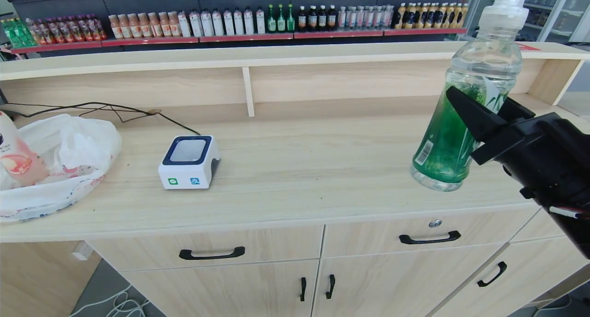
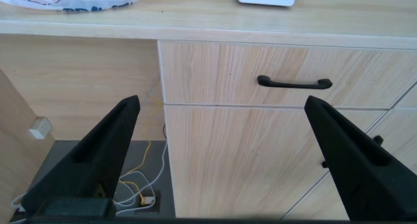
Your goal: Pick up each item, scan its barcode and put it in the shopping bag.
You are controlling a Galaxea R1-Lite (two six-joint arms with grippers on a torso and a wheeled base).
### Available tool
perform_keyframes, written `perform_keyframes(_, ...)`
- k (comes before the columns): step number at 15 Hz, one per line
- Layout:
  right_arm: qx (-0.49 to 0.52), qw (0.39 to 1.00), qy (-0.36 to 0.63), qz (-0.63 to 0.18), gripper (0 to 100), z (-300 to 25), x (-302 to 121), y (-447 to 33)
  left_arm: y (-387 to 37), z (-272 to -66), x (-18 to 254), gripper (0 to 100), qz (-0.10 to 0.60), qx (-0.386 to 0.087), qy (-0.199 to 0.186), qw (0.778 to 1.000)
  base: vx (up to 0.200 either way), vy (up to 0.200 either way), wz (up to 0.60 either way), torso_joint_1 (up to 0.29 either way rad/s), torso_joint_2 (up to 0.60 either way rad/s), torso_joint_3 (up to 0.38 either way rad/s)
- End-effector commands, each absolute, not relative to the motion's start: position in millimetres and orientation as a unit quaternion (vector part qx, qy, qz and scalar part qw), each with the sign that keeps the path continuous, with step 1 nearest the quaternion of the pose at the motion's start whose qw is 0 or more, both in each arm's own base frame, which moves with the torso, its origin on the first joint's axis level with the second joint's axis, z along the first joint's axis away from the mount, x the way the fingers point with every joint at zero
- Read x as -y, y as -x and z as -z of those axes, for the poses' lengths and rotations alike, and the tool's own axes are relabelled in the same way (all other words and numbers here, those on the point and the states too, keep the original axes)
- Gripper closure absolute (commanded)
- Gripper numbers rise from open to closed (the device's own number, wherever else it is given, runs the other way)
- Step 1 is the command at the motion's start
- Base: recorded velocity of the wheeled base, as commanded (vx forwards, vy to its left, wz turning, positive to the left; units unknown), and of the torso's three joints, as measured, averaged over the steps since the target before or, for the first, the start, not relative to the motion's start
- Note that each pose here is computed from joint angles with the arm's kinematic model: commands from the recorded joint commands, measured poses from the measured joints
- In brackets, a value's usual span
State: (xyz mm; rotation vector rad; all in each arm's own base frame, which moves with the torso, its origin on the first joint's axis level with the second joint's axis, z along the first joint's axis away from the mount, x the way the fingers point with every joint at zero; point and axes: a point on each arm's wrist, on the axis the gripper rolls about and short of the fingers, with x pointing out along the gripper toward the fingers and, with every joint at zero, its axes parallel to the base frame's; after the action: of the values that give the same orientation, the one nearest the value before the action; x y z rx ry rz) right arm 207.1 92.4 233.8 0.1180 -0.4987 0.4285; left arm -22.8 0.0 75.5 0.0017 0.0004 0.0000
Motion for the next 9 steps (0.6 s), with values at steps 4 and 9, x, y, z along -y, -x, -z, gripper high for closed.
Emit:
perform_keyframes(4, 0.237, 0.947, -0.057, -0.210, 100, -230.1, -93.9, -211.7, 22.8, -75.5, 0.0, 0, 0.000, 0.000, -0.001, 1.000, 0.000, 0.200, 0.00, 0.004, 0.00, 0.004)
perform_keyframes(9, 0.233, 0.945, -0.063, -0.219, 100, -229.0, -94.7, -212.0, 22.8, -75.5, 0.0, 0, 0.000, 0.000, 0.000, 1.000, 0.000, 0.200, 0.00, 0.004, 0.00, 0.000)
